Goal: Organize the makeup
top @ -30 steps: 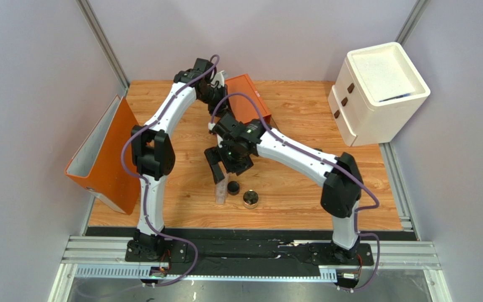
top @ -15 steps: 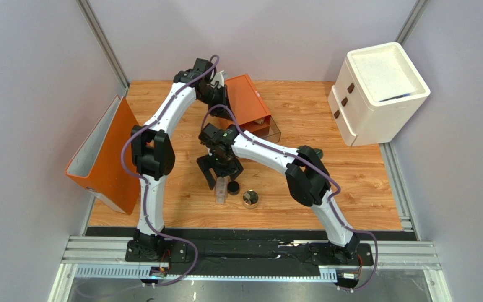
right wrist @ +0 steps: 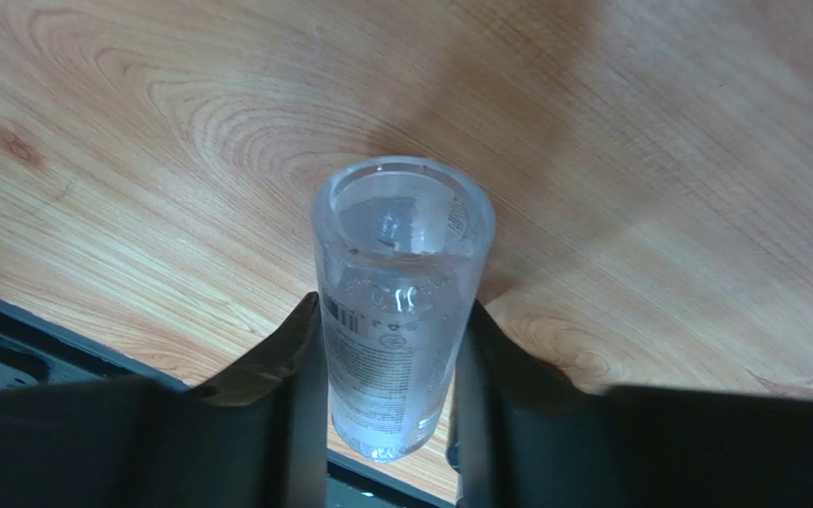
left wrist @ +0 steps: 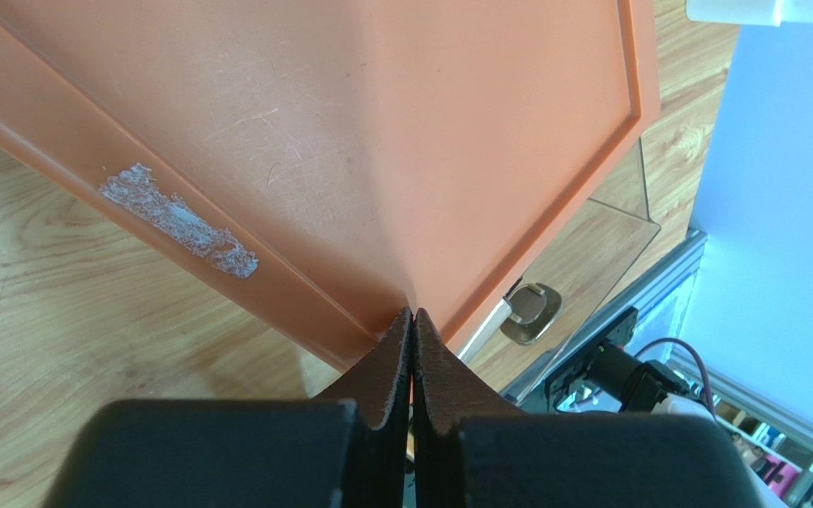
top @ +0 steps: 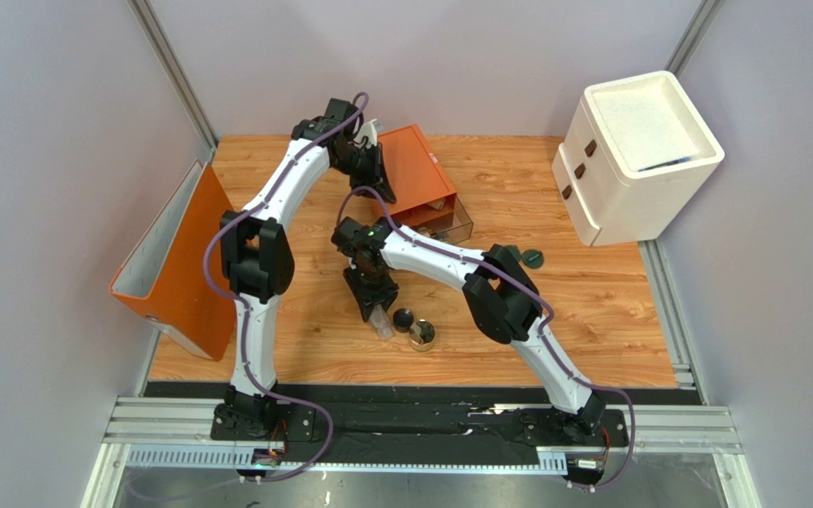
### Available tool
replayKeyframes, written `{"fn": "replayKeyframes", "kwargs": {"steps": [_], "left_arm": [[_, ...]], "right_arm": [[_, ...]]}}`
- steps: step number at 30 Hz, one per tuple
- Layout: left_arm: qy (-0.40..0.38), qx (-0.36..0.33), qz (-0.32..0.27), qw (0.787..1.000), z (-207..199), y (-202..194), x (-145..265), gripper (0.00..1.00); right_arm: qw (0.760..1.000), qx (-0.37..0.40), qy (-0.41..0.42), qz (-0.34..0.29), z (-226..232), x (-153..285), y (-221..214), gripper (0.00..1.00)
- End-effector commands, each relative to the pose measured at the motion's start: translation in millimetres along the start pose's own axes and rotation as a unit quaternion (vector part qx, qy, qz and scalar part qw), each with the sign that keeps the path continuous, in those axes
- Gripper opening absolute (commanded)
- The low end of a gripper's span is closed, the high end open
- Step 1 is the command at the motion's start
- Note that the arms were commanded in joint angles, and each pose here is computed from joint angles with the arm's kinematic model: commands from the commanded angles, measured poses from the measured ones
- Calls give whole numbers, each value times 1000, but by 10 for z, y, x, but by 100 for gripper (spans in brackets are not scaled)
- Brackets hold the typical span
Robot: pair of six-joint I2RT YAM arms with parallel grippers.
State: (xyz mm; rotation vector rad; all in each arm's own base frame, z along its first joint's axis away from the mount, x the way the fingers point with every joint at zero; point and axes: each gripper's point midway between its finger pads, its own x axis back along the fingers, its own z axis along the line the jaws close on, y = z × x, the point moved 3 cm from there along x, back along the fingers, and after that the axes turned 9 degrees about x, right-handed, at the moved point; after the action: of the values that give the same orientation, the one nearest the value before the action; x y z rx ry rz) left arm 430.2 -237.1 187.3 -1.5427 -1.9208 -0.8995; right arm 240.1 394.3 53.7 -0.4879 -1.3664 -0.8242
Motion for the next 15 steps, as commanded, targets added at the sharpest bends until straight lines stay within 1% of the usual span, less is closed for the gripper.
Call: {"fn": "replayKeyframes", "kwargs": {"steps": [1, 2, 3, 4, 7, 9, 10, 15], "left_arm": [[76, 7, 30, 997, 396, -148, -120, 0], [76, 7, 31, 997, 398, -144, -129, 0], [76, 7, 31, 997, 399, -145, -126, 0], [75, 7, 31, 997, 395, -147, -126, 0], [76, 5, 31, 997, 399, -145, -123, 0], [77, 2, 30, 997, 404, -138, -126, 0], [85, 3, 31, 996, 431, -141, -126, 0], [86, 1, 37, 996, 446, -140, -136, 0]], "right_arm": [[999, 17, -16, -41, -29, 97, 171, 21], [999, 18, -16, -47, -15, 108, 199, 9], [998, 19, -20, -53, -29, 159, 215, 3], [998, 21, -19, -57, -23, 196, 224, 1], [996, 32, 0, -78, 54, 387, 256, 0], [996, 44, 15, -76, 111, 451, 197, 0], [995, 54, 17, -84, 136, 561, 175, 0], [993, 88, 2, -83, 90, 724, -28, 0]]}}
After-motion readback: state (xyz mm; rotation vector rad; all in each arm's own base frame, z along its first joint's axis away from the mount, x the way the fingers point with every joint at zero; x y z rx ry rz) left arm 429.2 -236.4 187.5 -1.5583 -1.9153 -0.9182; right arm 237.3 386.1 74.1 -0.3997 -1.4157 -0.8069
